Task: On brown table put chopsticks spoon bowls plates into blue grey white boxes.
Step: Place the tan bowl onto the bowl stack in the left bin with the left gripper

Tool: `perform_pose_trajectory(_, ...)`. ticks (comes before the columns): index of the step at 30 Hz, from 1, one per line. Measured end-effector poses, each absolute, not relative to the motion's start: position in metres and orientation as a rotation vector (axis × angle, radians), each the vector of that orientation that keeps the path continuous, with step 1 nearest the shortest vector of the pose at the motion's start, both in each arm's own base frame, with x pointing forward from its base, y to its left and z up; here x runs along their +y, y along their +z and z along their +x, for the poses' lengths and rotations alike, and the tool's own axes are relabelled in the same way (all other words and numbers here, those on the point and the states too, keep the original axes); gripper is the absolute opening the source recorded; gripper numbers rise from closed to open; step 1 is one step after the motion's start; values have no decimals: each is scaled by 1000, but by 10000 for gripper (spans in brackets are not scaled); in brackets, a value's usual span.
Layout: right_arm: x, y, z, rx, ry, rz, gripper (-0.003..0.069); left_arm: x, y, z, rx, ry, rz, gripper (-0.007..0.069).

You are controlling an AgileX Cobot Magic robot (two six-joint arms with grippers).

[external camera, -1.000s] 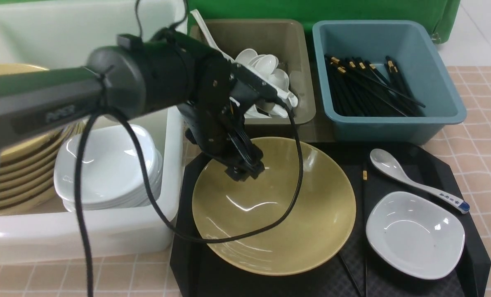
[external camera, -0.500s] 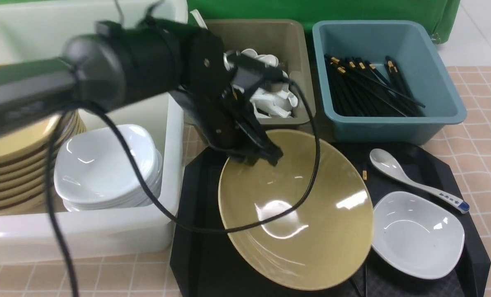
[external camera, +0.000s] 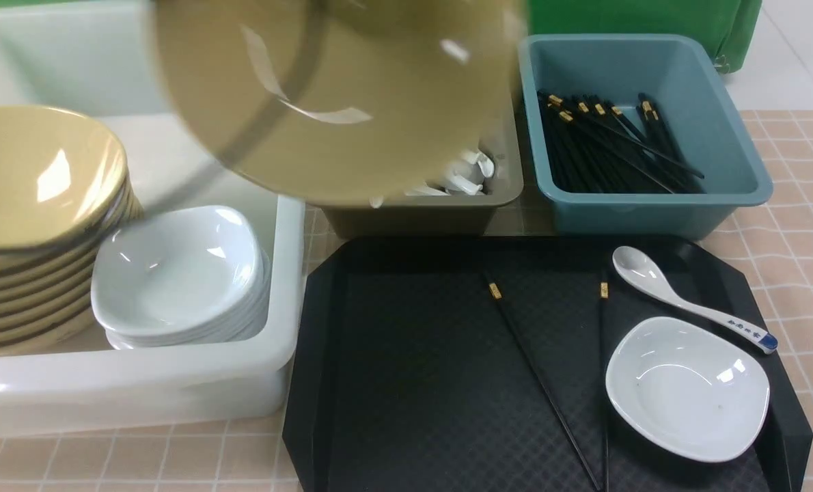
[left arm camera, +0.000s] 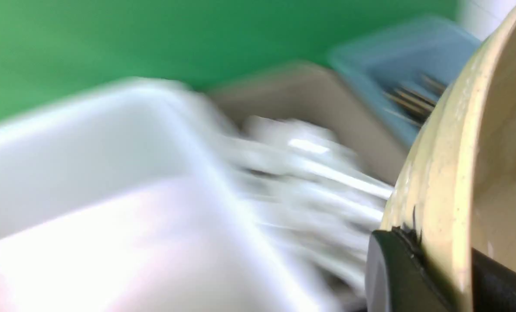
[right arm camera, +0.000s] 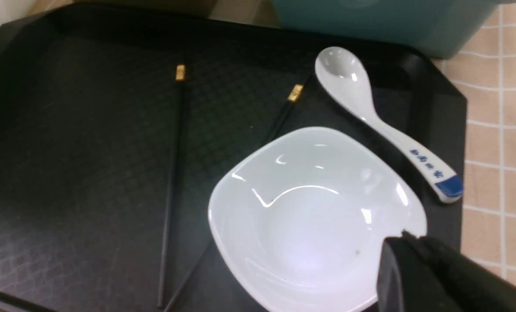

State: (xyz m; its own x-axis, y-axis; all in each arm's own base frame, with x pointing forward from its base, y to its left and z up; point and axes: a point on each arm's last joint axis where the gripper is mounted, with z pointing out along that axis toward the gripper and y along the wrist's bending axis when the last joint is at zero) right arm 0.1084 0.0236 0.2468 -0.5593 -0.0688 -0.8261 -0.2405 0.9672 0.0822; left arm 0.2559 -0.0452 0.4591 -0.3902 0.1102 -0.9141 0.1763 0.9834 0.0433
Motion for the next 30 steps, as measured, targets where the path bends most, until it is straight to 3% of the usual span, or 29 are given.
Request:
perform_pose_trajectory(3, 24, 247, 108, 2160, 232, -222, 64, 10, 459, 256, 1988, 66, -84, 9)
perform_pose_trajectory(7, 24, 247, 108, 2158, 231, -221, 68, 73, 435, 258, 2027, 167, -427, 10)
perform_pose_trajectory(14, 24, 247, 109, 2156, 232, -221, 70, 117, 380, 265, 2136, 203, -680, 27)
perform_pose_trajectory(18, 24, 247, 109, 2157, 241, -208, 74, 122, 353, 273, 2214, 200, -693, 170)
perform_pose_trajectory(22, 25, 247, 108, 2165, 259, -180, 78, 120, 351, 269, 2254, 201, -702, 361)
perform_pose_trajectory(26, 25, 243, 110, 2213, 280, -172, 88, 111, 375, 252, 2183, 177, -691, 521)
perform_pose_trajectory(30, 27, 234, 118, 2289, 299, -159, 132, 91, 412, 224, 2052, 133, -597, 570)
